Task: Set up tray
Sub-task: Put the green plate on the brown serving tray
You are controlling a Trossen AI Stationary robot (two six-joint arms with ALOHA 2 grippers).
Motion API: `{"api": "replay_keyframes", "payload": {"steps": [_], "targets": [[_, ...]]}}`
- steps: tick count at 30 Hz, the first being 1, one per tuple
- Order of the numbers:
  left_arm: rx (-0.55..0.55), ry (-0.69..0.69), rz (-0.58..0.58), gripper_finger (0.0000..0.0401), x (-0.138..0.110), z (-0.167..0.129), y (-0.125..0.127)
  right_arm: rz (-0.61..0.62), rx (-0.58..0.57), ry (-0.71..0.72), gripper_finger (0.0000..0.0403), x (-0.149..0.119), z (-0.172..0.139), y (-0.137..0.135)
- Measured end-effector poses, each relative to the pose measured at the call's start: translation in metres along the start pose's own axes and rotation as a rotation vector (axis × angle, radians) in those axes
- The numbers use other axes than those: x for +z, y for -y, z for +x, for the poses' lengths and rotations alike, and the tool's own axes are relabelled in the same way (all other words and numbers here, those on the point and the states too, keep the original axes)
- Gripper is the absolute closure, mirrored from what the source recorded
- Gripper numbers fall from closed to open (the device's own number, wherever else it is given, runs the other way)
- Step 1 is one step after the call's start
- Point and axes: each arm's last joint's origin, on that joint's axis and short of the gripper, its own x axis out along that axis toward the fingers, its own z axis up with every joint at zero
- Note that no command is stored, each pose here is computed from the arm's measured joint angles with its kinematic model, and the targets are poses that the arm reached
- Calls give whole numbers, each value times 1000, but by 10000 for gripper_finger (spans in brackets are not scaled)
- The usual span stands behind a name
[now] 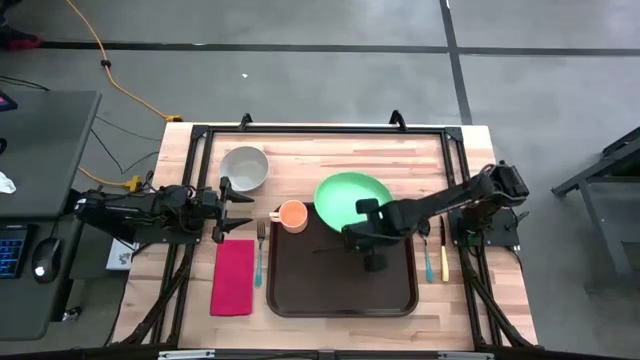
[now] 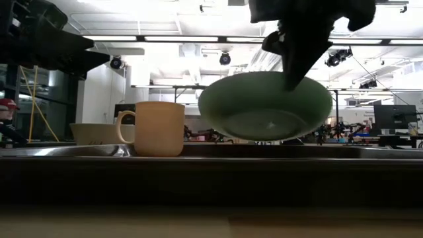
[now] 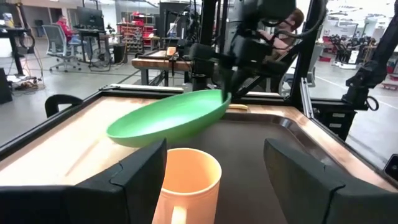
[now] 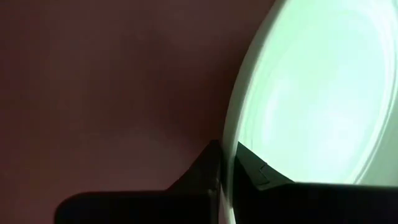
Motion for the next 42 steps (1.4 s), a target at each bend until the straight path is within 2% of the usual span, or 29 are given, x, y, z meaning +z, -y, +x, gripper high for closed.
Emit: {"api": "replay_keyframes", "payload": {"steps": [9,14,20,29,42], "targets": [[2,0,10,103,0,0,0,25,56,21,403,-5,-7,-34],[2,0,10,103,0,0,0,90,103,62,403,-3,-10,-48],[-4,0,10,103,0,0,0,189,148,123,403,4,-8,-57],[-44,-9,3,102,-1,0,1,299,239,115,402,17,19,-70],[-57,-10,2,103,-1,0,2,424,318,200,402,30,22,-78]]}}
